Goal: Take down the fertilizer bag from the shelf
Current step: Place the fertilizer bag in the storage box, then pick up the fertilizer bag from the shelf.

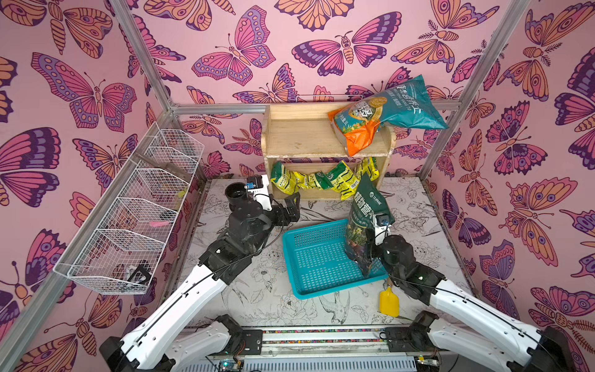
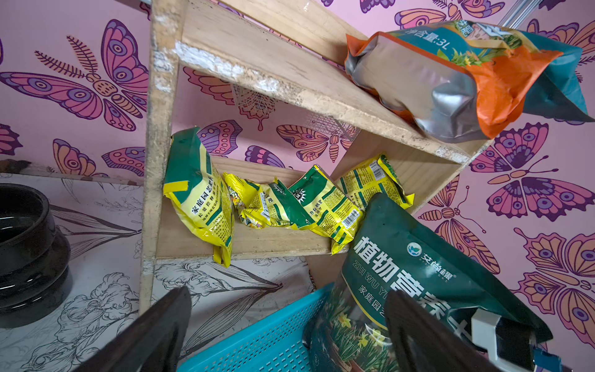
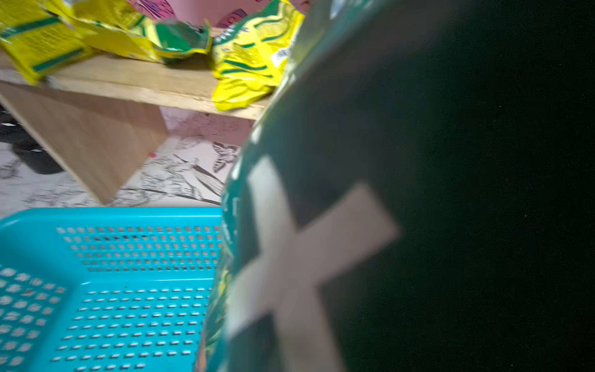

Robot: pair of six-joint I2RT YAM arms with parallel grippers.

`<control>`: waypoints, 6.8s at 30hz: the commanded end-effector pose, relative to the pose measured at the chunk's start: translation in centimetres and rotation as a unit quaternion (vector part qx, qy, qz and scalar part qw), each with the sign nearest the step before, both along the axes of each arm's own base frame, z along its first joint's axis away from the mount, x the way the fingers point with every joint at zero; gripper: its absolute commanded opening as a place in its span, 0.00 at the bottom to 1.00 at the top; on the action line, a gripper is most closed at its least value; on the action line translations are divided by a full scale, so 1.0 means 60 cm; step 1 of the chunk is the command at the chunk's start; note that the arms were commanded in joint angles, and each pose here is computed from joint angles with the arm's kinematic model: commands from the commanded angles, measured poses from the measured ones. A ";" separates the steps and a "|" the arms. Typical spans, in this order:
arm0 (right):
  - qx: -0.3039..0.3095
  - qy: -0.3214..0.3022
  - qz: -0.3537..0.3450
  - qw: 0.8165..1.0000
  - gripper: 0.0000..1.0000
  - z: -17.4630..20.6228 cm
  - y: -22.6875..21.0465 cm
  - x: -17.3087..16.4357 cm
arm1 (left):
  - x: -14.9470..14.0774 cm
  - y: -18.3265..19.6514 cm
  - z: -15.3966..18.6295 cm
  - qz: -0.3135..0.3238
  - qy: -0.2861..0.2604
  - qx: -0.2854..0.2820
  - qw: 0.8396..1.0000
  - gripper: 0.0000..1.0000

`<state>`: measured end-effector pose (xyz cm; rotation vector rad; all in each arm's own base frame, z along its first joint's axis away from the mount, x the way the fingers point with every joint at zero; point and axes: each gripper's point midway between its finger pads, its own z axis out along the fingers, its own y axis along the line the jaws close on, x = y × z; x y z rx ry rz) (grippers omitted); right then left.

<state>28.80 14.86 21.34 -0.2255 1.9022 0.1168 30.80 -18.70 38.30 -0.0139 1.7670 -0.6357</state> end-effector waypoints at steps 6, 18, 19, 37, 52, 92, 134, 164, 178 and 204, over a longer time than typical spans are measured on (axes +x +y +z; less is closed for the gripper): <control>0.062 -0.013 -0.031 0.998 0.91 0.082 -0.007 0.020 | 0.007 -0.011 0.019 -0.014 -0.012 -0.001 1.000 1.00; 0.021 -0.050 -0.073 0.996 0.99 0.164 -0.046 0.018 | 0.002 -0.004 0.027 -0.016 -0.021 0.050 0.998 1.00; 0.010 -0.051 -0.080 0.995 0.99 0.174 -0.054 0.016 | 0.002 -0.005 0.027 -0.019 -0.020 0.064 0.998 1.00; 0.045 0.011 -0.003 0.999 0.93 0.306 0.005 0.012 | 0.055 -0.132 0.126 -0.060 -0.102 0.269 0.956 1.00; 0.055 0.036 -0.069 0.995 0.91 0.265 -0.063 -0.002 | 0.099 -0.333 0.225 -0.079 -0.234 0.356 0.901 1.00; 0.117 0.043 -0.005 0.992 0.91 0.285 -0.033 0.015 | 0.304 -0.324 0.166 0.056 -0.255 0.394 0.881 0.49; 0.551 -0.085 0.158 0.815 0.93 0.600 0.017 0.083 | 0.183 -0.315 0.162 0.059 -0.218 0.400 0.888 0.00; 0.510 -0.024 0.033 0.859 0.99 0.456 0.059 0.169 | 0.159 -0.326 0.148 0.037 -0.223 0.372 0.900 0.00; 0.540 -0.109 0.086 0.830 0.99 0.549 0.094 0.235 | 0.147 -0.326 0.122 0.018 -0.212 0.368 0.905 0.00; 0.440 -0.152 0.160 0.870 0.13 0.608 0.161 0.216 | 0.071 -0.217 0.173 0.009 -0.218 0.259 0.941 1.00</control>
